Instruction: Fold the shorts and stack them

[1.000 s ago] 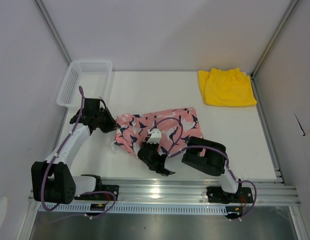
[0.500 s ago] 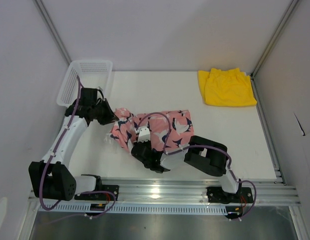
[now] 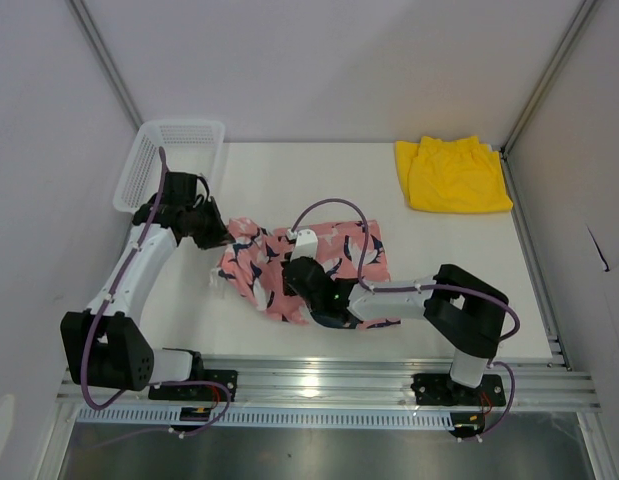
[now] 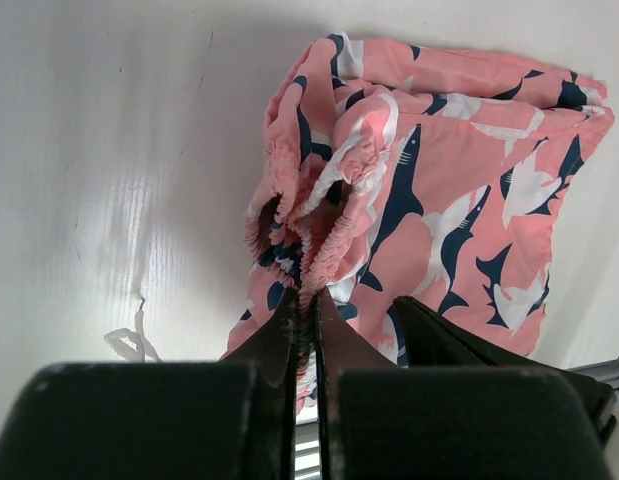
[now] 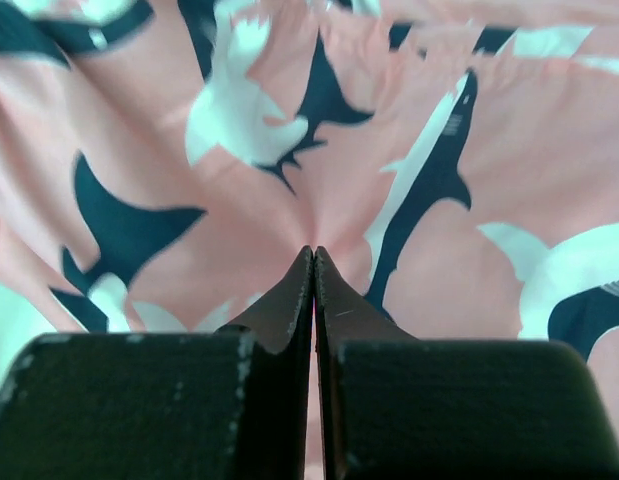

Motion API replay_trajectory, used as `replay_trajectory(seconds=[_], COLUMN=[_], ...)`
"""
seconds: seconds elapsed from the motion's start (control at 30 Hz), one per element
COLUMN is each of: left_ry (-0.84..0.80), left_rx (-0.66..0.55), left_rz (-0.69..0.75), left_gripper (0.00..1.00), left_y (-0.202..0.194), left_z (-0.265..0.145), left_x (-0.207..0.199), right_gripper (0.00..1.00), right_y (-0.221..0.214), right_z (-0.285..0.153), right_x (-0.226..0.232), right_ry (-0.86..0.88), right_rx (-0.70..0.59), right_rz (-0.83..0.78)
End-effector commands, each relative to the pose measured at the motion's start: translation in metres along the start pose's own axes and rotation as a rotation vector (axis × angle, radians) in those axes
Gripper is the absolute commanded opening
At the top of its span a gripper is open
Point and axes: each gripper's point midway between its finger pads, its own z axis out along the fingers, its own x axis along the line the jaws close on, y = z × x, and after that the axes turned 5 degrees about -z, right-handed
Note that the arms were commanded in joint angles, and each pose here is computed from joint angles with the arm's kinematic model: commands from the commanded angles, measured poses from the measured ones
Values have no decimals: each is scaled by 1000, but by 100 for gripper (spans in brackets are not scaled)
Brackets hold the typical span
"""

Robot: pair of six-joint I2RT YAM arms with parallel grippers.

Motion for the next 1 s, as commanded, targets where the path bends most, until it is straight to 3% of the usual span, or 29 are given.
replay_trajectory(seconds=[0.0,0.3,0.97], left_ry=[-20,-3,52], left_rx=[-42,-69,-130], left_rz=[34,56,96], left_gripper=[0,0,0], left_y=[14,20,42], left_z=[-11,-23,-46], left_x=[-10,-11,-14], right_gripper=[0,0,0], right_y=[-20,-64,-68], right_z=[-5,1,-45], right_x=[2,13,15], right_ry=[99,204,307], right_rx=[108,252,321], right_rz=[-9,-6,35])
